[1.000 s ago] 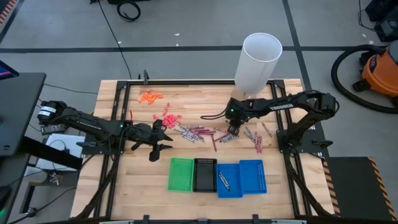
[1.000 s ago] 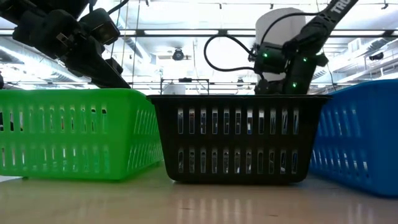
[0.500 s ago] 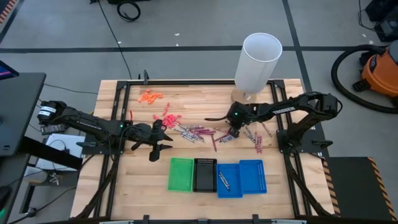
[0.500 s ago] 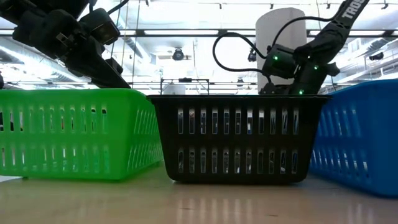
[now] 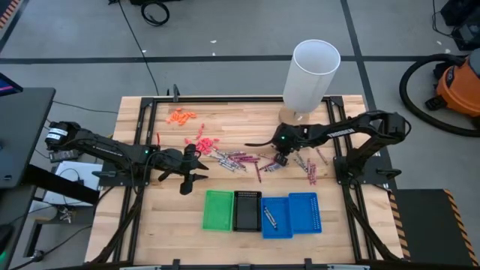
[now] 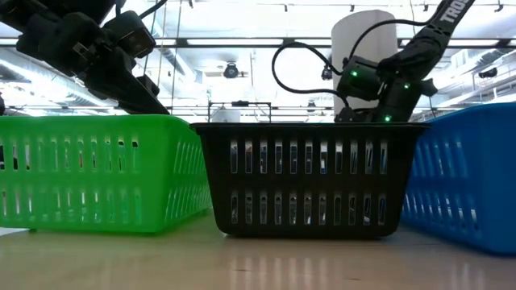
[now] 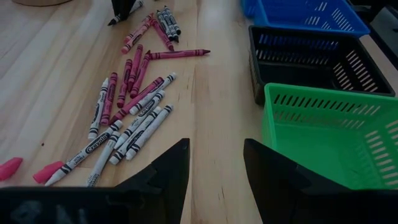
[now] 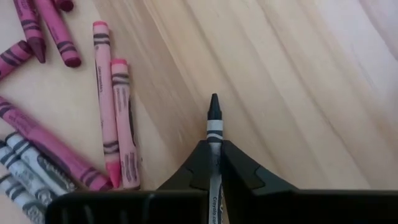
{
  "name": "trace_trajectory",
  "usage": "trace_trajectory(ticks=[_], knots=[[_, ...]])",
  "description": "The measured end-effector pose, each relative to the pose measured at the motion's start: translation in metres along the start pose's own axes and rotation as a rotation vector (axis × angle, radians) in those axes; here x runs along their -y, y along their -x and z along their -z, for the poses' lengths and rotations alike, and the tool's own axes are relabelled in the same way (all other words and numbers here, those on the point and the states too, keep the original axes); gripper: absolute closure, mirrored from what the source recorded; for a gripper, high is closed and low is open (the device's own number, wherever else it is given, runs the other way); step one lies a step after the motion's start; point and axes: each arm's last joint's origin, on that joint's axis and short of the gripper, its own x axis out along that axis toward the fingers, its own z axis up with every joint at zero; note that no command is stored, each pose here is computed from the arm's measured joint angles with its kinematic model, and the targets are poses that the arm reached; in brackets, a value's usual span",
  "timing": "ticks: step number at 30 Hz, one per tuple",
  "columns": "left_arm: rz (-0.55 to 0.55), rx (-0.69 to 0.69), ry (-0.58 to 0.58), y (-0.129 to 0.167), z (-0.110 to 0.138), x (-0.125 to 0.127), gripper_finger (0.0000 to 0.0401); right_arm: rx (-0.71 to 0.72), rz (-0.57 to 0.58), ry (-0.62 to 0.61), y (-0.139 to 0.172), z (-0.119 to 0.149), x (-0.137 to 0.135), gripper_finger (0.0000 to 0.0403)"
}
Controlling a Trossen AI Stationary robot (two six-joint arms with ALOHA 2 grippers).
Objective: Sort crayons
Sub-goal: Put the black crayon into the left blue bin
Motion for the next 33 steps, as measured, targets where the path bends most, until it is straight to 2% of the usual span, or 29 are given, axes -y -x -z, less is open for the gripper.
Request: trace_trajectory(ticks=[6, 15, 24, 33], knots=[[0.000, -0.003, 0.000, 0.000, 0.000, 0.000, 0.0239, 0.064, -0.025, 0.029, 0.007, -0.021, -0.008, 0.0376], [-0.001, -0.007, 0.000, 0.000, 0.001, 0.000, 0.0239, 0.082, -0.075, 0.061, 0.023, -0.042, -0.033, 0.0375], [-0.017, -0.003, -0.039, 0.000, 0.000, -0.001, 0.0239, 0.140, -0.168, 0.046, 0.047, -0.060, -0.075, 0.0374], [-0.077, 0.048, -0.135, 0.000, -0.004, -0.002, 0.0239, 0.164, -0.285, -0.027, 0.070, -0.060, -0.122, 0.0374]])
